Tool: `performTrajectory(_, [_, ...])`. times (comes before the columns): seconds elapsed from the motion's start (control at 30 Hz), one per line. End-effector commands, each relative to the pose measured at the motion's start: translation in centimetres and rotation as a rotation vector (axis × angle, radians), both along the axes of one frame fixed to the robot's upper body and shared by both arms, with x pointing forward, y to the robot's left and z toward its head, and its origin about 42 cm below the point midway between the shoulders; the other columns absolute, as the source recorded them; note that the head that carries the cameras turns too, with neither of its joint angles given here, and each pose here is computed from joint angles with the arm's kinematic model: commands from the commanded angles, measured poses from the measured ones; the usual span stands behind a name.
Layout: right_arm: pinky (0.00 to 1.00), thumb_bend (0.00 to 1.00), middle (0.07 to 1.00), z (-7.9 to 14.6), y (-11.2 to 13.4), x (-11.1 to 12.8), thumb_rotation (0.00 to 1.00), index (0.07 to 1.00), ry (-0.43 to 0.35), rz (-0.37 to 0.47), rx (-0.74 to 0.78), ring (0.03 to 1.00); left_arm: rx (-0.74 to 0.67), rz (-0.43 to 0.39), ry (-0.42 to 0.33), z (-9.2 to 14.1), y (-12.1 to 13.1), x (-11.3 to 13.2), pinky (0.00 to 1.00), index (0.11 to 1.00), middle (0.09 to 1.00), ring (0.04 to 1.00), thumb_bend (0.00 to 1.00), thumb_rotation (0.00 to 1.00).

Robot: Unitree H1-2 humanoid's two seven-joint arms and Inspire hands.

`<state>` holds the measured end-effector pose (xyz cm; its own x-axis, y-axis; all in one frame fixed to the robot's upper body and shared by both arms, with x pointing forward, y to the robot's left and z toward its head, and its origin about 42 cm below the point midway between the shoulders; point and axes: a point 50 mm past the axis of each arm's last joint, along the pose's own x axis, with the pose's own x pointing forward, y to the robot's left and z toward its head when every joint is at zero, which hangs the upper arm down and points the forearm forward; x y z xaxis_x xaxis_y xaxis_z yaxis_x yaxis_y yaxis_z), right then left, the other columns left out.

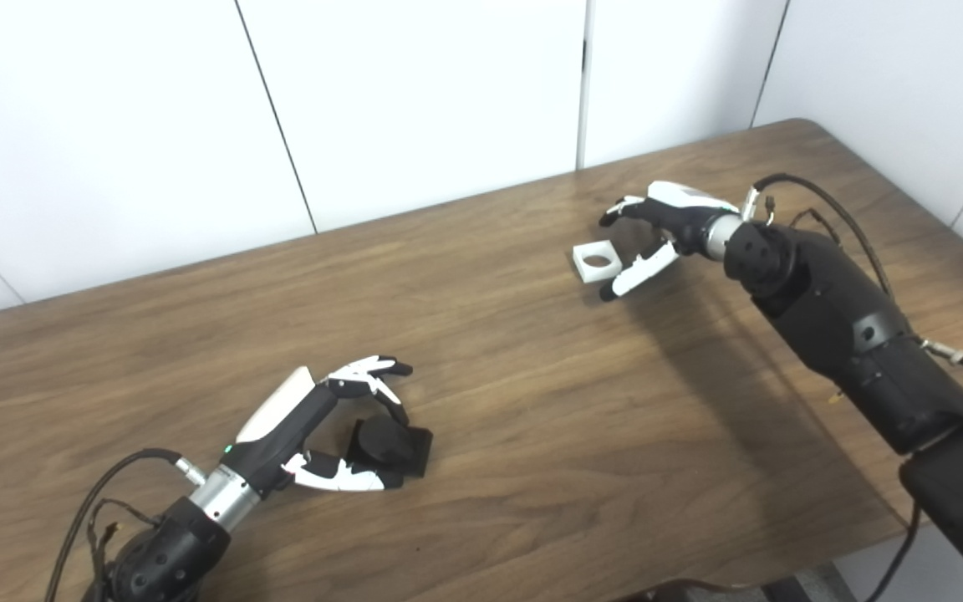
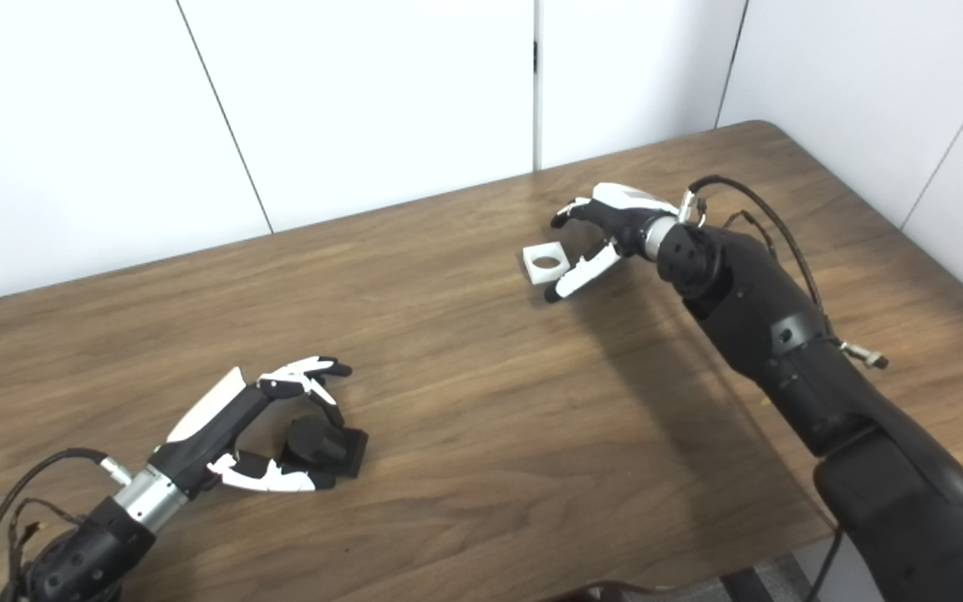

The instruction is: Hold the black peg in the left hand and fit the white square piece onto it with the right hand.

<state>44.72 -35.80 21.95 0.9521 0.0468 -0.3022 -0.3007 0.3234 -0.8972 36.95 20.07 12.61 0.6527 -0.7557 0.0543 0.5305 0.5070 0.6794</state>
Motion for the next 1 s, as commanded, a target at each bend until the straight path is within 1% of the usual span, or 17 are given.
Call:
performTrajectory(0.0, [0.88, 0.98, 0.957, 0.3, 0.2, 0.4, 0.45, 0.839, -0.023, 0.009, -0.001, 0.952, 0.097, 0.011, 0.072, -1.5, 0.8, -0.5, 0.82, 0.488, 0.855, 0.914, 0.52, 0.08])
performTrajectory(0.1, [0.87, 0.96, 0.955, -0.1, 0.5, 0.5, 0.44, 0.827, -0.032, 0.010, 0.009, 0.940, 0.097, 0.010, 0.073, -1.5, 0.7, -0.5, 0.82, 0.488, 0.854, 0.914, 0.52, 0.08])
performTrajectory(0.33, [0.85, 0.93, 0.949, -0.9, 1.0, 0.8, 0.46, 0.799, -0.045, 0.027, -0.002, 0.925, 0.096, 0.009, 0.072, -1.4, 0.7, -0.6, 0.81, 0.488, 0.855, 0.914, 0.52, 0.08])
performTrajectory(0.67, [0.82, 0.88, 0.926, -2.0, 1.5, 1.1, 0.44, 0.749, -0.057, 0.028, -0.005, 0.901, 0.100, 0.009, 0.073, -1.5, 0.7, -0.8, 0.80, 0.488, 0.855, 0.912, 0.52, 0.08])
performTrajectory(0.97, [0.80, 0.79, 0.914, -2.7, 2.1, 0.9, 0.37, 0.717, -0.048, 0.039, -0.031, 0.895, 0.096, 0.008, 0.078, -1.4, 0.5, -0.8, 0.80, 0.488, 0.858, 0.916, 0.52, 0.08])
